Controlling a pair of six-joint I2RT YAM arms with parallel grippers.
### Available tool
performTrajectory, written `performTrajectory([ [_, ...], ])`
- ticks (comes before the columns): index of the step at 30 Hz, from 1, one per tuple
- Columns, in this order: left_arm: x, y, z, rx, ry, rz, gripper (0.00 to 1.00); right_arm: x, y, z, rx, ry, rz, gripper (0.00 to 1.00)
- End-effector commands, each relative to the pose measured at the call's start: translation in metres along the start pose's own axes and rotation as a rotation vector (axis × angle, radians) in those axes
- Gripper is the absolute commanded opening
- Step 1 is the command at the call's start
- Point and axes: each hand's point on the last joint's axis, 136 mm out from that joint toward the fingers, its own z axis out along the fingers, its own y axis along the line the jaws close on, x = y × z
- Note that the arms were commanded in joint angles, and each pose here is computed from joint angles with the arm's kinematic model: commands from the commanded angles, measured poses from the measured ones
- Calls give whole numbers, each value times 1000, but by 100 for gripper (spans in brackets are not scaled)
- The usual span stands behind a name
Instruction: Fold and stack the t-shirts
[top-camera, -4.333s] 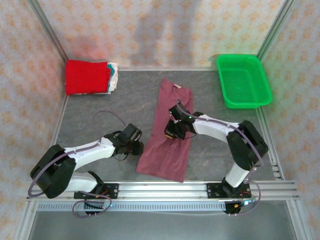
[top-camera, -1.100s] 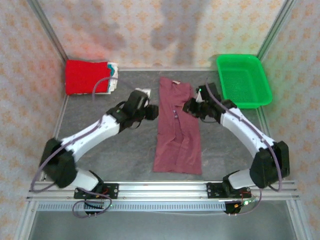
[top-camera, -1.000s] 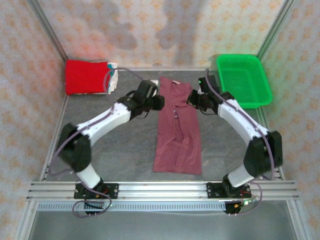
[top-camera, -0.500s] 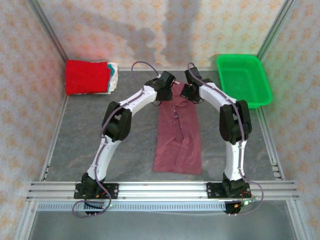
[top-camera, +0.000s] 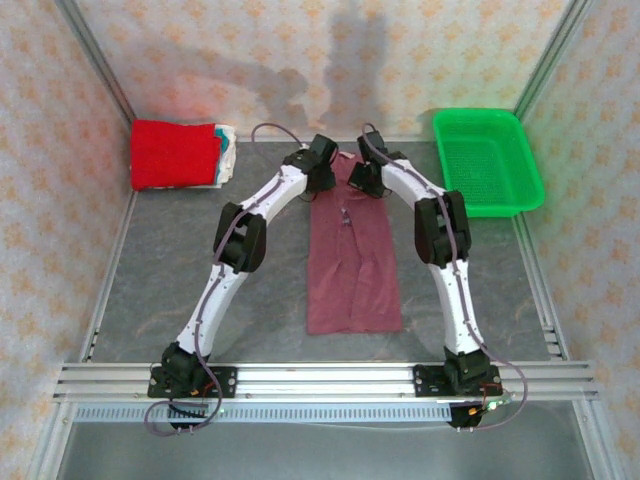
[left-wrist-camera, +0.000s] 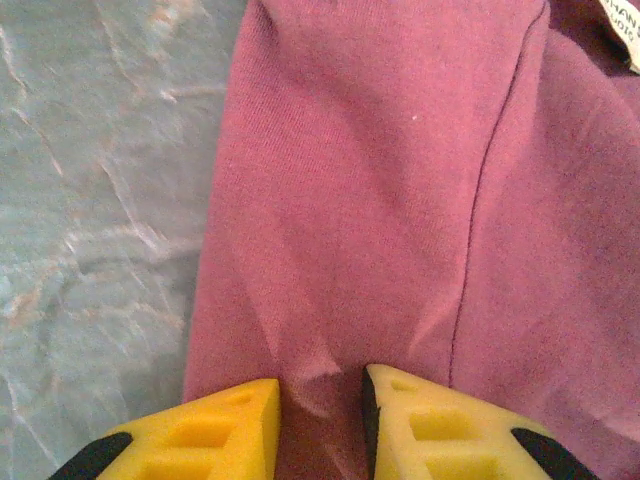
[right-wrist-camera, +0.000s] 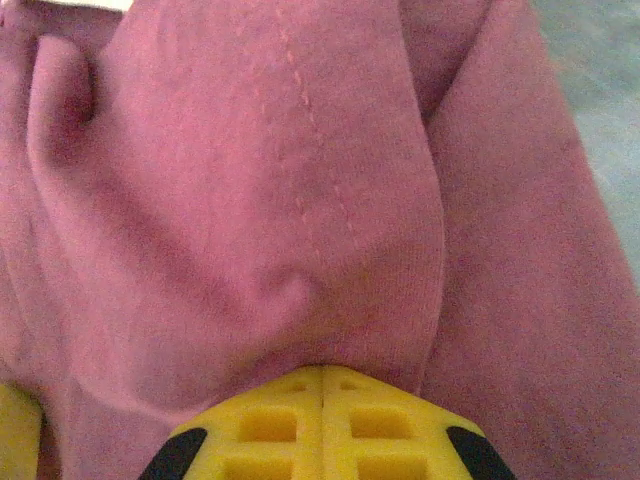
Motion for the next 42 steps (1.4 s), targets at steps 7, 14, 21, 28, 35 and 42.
performTrajectory([
  [7,-56,4,25,147,-113,-86,33,-16,27,-5,-82,30,51,12],
  [14,-95,-11,-15,237,-199,-40,35,-3,60,-115,-236,-34,-1,27],
  [21,-116,0,-78,167,-237,-18,33,85,66,-175,-453,58,-40,31],
  [28,-101,16,-217,277,-434,-56,38,224,69,-177,-503,328,-132,31],
  [35,38,82,-267,227,-373,14,42,300,45,-153,-395,482,-144,32],
  [42,144,131,-273,161,-226,87,43,309,16,-137,-277,476,-127,35],
])
